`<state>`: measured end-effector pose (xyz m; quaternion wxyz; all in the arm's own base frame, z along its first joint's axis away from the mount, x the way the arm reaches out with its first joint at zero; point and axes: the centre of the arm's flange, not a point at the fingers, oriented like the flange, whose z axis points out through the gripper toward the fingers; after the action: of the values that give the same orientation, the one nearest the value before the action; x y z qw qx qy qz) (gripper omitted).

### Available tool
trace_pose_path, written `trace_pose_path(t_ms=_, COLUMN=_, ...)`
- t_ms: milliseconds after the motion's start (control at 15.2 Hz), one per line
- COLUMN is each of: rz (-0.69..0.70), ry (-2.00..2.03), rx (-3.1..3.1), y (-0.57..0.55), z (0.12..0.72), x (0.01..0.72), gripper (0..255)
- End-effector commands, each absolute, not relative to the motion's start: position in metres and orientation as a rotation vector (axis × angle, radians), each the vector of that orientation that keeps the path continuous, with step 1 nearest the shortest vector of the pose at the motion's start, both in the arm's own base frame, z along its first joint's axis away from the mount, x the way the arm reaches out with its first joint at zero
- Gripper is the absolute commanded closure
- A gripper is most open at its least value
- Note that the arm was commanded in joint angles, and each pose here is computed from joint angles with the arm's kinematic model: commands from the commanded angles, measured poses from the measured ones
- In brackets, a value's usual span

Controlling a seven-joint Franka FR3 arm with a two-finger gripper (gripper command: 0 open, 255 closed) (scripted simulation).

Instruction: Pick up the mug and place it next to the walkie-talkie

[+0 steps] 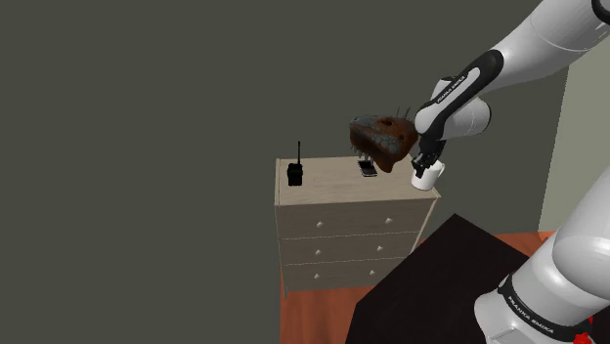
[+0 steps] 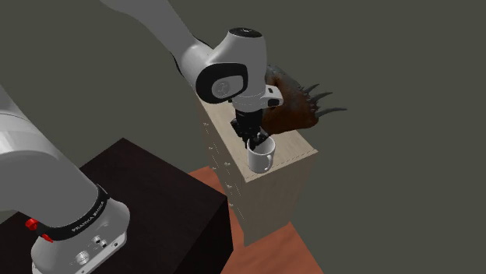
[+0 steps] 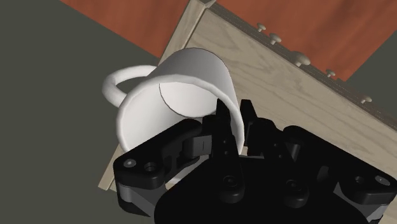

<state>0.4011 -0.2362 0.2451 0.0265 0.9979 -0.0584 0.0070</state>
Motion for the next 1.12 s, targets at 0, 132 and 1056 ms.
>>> trace_pose_path(t_ms=0, rz=0.022, ry=-0.180, rx=3.083, y=-0.236, z=0.245, x=0.401, gripper=255)
trace_pose_path(t_ms=132, rz=0.022, ry=-0.180, rx=3.083, y=-0.236, z=0.245, x=0.401, gripper=255)
trace_pose_path(t_ms=1056, rz=0.022, ry=-0.180, rx=3.083, y=-0.236, z=0.303, x=0.401, gripper=255)
